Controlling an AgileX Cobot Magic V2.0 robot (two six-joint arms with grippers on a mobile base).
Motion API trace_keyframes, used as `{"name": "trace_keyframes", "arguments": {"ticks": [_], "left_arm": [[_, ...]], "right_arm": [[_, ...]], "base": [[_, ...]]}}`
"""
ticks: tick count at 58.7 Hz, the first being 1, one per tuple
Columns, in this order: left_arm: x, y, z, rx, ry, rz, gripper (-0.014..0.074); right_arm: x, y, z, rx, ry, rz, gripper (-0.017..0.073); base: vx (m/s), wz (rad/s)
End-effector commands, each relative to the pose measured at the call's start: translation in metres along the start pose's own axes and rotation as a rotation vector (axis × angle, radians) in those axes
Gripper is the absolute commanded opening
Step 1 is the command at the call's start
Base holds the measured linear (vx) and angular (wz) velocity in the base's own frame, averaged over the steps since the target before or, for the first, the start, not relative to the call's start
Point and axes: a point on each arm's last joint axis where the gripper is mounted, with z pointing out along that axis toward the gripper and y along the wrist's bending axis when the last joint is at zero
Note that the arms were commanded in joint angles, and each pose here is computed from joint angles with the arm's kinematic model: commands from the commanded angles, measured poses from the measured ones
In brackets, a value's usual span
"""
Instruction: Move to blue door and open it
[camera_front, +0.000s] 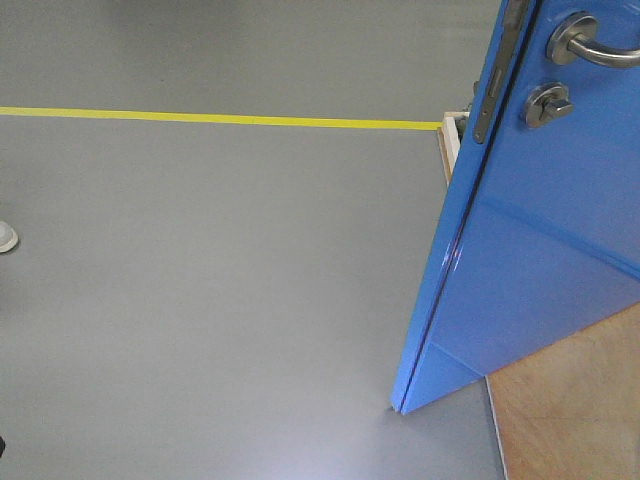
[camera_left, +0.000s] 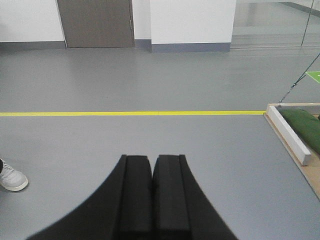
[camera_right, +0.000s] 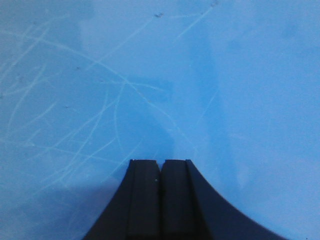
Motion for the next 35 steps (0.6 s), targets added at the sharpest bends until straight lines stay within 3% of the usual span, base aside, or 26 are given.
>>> {"name": "trace_keyframes", "arguments": {"ticks": [1, 35], "left_arm": [[-0.0161, -0.0003, -0.0037, 0.009, -0.115, -0.007, 0.0073], [-0.0161, -0.0003, -0.0037, 0.009, -0.115, -0.007, 0.0073]], "right_arm": [[-0.0218, 0.013, -0.0176, -0.051, -0.163, 0.014, 0.0012], [-0.0216, 0.013, -0.0176, -0.051, -0.161, 0.014, 0.0012]], "base": [[0.1, 0.07], [0.17, 0.09]]}}
